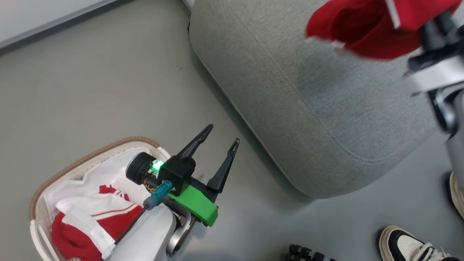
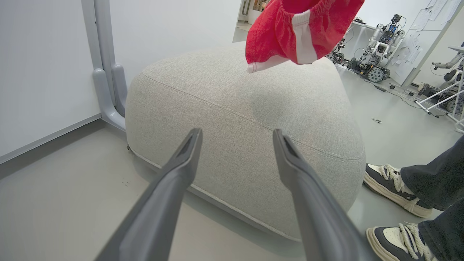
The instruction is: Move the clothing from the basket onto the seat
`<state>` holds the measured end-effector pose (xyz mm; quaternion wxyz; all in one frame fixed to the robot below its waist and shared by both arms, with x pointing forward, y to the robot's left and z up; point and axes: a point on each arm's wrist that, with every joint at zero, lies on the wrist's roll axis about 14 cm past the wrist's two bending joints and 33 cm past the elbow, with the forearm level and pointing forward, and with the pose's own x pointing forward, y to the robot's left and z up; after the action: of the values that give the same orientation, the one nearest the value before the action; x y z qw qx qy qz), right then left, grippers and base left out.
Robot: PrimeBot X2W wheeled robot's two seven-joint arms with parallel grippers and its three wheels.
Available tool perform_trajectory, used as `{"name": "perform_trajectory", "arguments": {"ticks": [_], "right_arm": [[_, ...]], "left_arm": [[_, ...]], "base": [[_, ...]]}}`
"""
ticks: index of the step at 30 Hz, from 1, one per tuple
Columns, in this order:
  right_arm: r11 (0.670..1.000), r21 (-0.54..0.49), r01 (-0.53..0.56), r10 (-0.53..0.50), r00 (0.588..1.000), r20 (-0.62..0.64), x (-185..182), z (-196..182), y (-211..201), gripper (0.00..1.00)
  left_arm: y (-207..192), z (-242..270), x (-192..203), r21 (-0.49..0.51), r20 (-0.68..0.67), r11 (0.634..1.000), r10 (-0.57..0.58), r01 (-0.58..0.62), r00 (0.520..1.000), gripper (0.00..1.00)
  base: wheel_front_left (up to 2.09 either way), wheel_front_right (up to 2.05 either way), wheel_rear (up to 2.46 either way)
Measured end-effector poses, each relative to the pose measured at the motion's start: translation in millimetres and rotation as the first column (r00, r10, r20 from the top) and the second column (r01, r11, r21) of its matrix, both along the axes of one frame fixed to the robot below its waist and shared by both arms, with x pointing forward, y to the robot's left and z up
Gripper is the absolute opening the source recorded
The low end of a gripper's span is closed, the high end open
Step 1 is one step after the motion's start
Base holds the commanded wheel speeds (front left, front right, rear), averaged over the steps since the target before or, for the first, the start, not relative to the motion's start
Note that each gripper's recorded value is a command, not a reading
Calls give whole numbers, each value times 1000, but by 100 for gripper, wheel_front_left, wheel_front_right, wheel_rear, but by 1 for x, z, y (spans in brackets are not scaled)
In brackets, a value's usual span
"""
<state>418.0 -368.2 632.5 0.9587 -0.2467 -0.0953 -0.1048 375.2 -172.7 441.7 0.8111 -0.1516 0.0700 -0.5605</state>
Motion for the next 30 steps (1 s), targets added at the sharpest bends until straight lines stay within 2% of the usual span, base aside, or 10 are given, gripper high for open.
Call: {"name": "perform_trajectory", "arguments": {"ticks": [7,12,15,18,23,27,28,29,30], "right_arm": [[993,-107,54,-53,999,13,45,28,-34,0],[992,-70,108,-110,994,-22,72,7,-56,0],[984,19,177,-176,982,-68,77,-27,-75,0],[957,116,267,-247,955,-161,75,-76,-96,0],[907,228,355,-258,894,-365,71,-176,-90,0],[860,280,426,-268,845,-463,59,-225,-87,0],[852,286,439,-269,835,-481,57,-234,-86,4],[851,280,445,-267,825,-498,55,-240,-85,38],[854,273,444,-264,820,-509,55,-244,-84,100]], "left_arm": [[15,-32,20,35,-35,999,37,-36,999,100],[26,-51,34,51,-57,997,67,-64,996,100],[33,-63,40,65,-71,994,88,-84,994,100],[43,-76,47,84,-86,991,116,-109,990,100],[63,-102,55,128,-120,980,170,-154,978,100],[80,-118,62,164,-143,967,218,-195,965,100],[83,-121,62,170,-147,965,227,-201,963,100],[86,-123,62,176,-150,963,233,-206,961,100],[88,-125,62,181,-153,961,239,-210,959,100]], "base": [[0,0,0],[0,0,0],[0,0,0],[0,0,0],[0,0,0],[0,0,0],[0,0,0],[0,0,0],[0,0,0]]}}
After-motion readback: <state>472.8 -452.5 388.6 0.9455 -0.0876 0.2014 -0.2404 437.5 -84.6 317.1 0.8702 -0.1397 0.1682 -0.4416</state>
